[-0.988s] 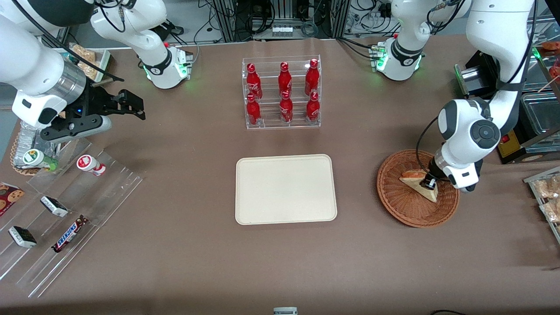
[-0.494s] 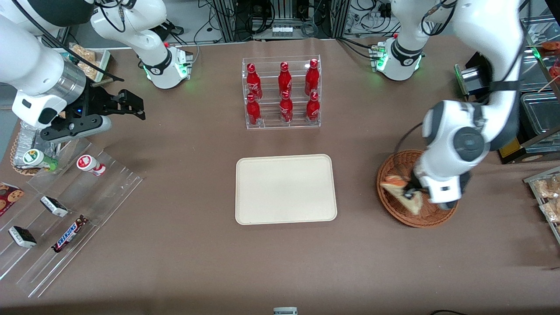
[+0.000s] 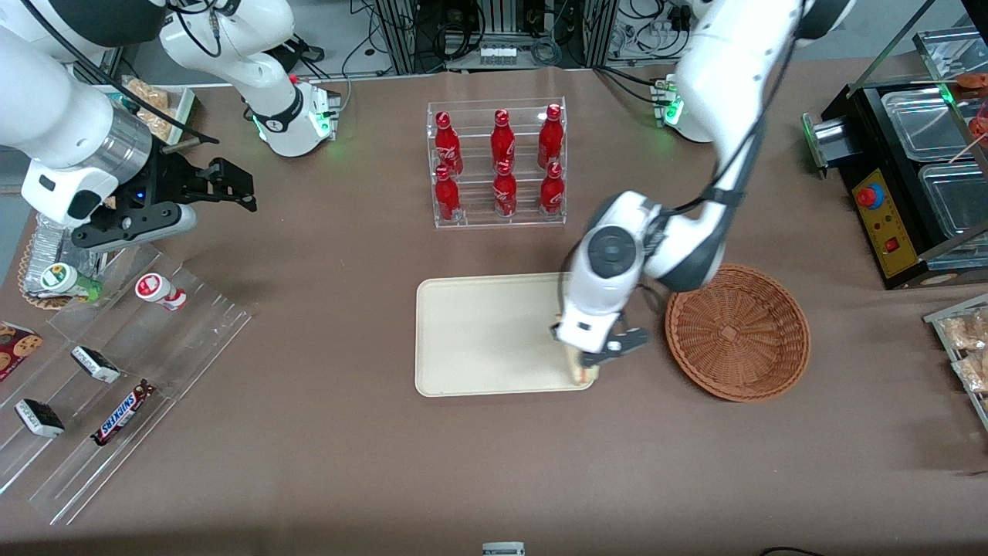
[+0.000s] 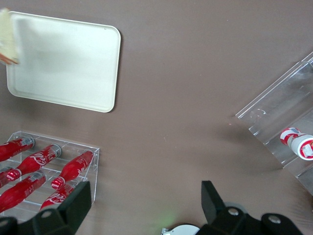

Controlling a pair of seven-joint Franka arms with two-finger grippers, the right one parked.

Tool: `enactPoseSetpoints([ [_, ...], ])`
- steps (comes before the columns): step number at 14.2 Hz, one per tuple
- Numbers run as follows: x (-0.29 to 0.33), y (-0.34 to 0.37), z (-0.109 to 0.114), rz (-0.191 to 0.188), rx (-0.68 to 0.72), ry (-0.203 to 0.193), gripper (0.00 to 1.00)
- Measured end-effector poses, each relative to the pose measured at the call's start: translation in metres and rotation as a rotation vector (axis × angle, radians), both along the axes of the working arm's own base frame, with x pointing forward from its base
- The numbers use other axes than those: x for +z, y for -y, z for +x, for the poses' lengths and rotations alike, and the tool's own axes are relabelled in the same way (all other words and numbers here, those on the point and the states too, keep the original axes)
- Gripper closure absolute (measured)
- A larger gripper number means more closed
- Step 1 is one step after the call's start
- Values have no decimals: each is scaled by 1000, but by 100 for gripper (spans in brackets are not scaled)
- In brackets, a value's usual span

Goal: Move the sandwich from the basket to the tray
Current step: 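Lift the sandwich and carry it over the cream tray, then lower the sandwich onto the tray and open the left gripper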

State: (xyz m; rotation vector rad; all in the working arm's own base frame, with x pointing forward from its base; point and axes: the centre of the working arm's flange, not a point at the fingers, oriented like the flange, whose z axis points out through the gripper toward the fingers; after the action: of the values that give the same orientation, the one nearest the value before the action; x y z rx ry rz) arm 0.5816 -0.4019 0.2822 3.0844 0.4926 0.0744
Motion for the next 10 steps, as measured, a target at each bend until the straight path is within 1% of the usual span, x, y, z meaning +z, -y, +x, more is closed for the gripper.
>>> enactPoseSetpoints([
  [3, -6, 54, -18, -10, -96, 18, 85],
  [6, -20, 79, -34, -28, -138, 36, 85],
  [8, -34, 85, -39, -25, -146, 29, 85],
  [10, -42, 84, -38, -31, -126, 23, 82],
])
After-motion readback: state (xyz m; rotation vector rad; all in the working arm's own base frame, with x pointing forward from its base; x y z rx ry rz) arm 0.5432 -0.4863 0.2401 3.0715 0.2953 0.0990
